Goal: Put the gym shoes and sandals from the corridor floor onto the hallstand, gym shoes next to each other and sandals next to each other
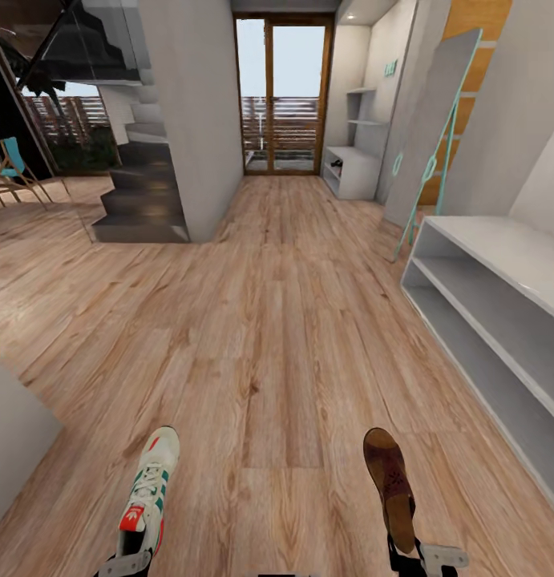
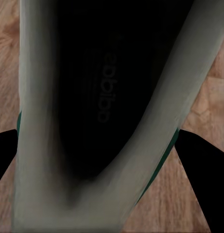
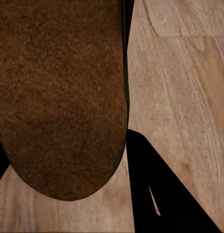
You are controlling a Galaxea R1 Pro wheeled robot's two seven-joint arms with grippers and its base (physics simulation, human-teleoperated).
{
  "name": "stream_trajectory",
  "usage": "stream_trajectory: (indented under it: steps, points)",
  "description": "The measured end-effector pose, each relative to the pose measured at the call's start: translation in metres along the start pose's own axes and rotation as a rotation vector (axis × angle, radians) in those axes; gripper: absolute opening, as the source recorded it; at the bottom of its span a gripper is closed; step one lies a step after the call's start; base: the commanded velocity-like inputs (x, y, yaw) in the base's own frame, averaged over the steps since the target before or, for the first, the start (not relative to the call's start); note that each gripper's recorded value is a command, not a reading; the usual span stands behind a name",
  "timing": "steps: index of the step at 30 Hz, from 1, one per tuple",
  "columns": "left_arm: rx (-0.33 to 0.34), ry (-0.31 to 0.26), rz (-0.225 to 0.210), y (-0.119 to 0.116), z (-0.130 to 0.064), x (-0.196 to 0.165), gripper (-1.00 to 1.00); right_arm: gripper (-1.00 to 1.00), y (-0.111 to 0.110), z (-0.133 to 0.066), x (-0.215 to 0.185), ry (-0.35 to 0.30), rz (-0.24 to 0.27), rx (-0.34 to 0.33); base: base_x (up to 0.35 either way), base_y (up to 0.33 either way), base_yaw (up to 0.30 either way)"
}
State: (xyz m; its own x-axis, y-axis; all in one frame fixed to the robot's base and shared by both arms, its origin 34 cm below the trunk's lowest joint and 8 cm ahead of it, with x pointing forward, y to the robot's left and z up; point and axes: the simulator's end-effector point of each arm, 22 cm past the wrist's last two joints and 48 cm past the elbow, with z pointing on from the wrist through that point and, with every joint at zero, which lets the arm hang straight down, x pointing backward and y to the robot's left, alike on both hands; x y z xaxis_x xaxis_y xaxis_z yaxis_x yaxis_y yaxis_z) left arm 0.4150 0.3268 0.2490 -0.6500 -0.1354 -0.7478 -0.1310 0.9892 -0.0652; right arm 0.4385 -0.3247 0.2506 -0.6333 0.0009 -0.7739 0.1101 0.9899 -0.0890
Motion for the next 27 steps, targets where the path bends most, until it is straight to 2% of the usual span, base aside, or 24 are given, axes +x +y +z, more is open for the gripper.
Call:
stream_trajectory:
  steps: [27]
  points:
    - [0.004,-0.032,-0.002,-0.002,0.000,-0.014,-1.00,-1.00,0.001,0.000,-0.014,-0.031,0.003,-0.002,0.340,0.000,-0.002]
